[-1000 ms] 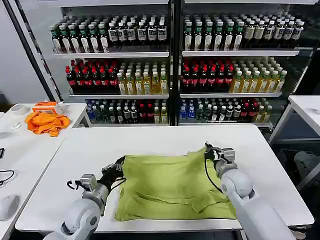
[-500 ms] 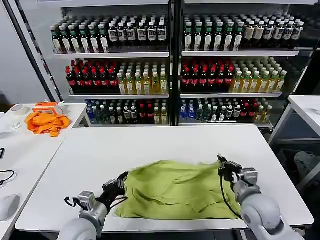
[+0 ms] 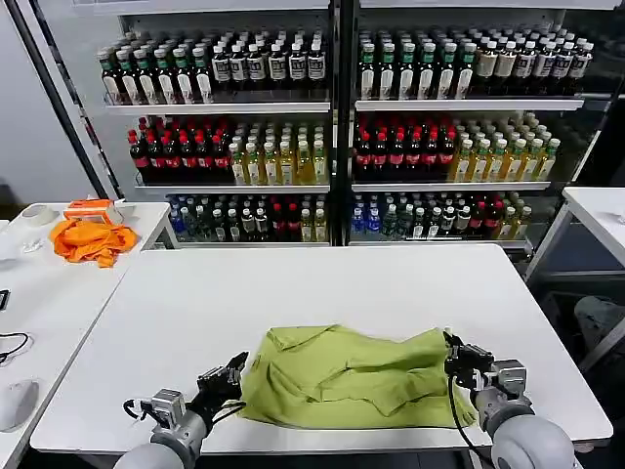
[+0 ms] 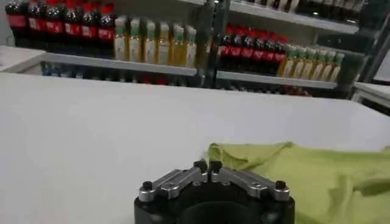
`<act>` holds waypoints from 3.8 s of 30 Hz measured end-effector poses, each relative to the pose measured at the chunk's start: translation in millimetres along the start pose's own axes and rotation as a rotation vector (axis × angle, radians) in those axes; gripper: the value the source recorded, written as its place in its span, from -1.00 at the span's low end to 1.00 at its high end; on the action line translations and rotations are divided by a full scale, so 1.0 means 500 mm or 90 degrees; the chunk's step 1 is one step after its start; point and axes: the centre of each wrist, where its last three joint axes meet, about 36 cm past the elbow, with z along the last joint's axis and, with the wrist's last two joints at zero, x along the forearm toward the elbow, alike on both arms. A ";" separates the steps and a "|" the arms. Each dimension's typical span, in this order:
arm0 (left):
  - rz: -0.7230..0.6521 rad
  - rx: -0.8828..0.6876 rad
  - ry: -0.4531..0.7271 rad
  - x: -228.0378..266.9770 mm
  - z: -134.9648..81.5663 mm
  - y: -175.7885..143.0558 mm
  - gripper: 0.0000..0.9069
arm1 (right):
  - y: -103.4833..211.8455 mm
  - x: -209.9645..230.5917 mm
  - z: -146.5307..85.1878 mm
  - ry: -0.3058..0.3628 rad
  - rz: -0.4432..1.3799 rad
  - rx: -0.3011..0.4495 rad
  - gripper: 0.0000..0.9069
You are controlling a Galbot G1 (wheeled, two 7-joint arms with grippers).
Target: Fold and organize the clothes.
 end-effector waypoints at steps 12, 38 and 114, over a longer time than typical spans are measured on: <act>0.031 -0.074 -0.039 -0.053 -0.037 0.007 1.00 | 0.012 -0.013 0.017 0.015 -0.006 0.007 -1.00; 0.107 -0.228 0.024 -0.160 -0.019 -0.034 0.80 | 0.015 -0.019 0.031 0.023 0.001 0.004 -1.00; 0.067 -0.233 0.018 -0.023 -0.003 -0.006 -0.82 | -0.006 0.035 0.033 0.013 0.021 -0.014 -0.42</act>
